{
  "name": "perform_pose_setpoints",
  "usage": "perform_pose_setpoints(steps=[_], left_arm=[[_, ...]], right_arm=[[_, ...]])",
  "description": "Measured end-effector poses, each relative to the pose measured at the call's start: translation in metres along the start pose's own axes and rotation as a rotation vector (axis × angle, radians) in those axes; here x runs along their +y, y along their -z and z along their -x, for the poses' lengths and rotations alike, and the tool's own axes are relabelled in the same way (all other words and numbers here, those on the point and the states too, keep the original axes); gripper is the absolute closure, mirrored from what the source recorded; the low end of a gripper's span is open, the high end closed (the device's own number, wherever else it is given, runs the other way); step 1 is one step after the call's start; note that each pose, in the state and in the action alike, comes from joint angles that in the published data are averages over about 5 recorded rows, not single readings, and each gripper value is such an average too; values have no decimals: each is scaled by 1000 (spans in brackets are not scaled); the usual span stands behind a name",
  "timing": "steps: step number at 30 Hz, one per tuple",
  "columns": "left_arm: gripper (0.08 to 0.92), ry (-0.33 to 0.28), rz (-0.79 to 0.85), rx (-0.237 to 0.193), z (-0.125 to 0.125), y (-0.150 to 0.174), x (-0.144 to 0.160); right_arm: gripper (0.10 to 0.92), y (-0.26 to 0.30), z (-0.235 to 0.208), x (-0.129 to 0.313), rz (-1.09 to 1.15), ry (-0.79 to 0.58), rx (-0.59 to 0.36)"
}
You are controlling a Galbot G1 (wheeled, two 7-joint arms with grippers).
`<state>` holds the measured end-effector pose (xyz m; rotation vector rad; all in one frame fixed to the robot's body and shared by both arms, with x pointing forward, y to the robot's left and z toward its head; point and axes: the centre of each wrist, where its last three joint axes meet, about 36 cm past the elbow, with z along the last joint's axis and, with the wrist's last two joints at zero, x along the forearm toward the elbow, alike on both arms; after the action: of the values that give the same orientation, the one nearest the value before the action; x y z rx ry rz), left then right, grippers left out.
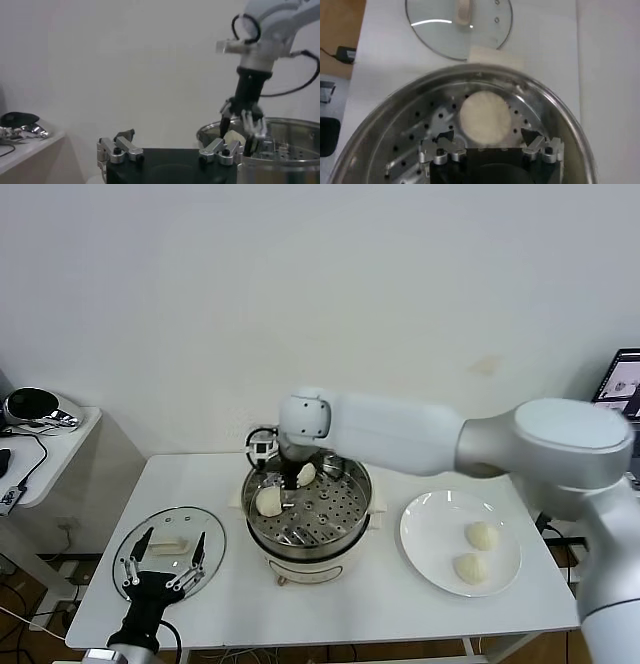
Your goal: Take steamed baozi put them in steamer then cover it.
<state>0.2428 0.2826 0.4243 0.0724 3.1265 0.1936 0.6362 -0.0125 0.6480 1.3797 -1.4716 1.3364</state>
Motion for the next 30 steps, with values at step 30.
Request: perform_pose_setpoints(steps=[30], left_arm=[[177, -26, 9, 27, -12, 1, -10]], right_arm=[[200, -317, -50, 140, 52, 11, 137]])
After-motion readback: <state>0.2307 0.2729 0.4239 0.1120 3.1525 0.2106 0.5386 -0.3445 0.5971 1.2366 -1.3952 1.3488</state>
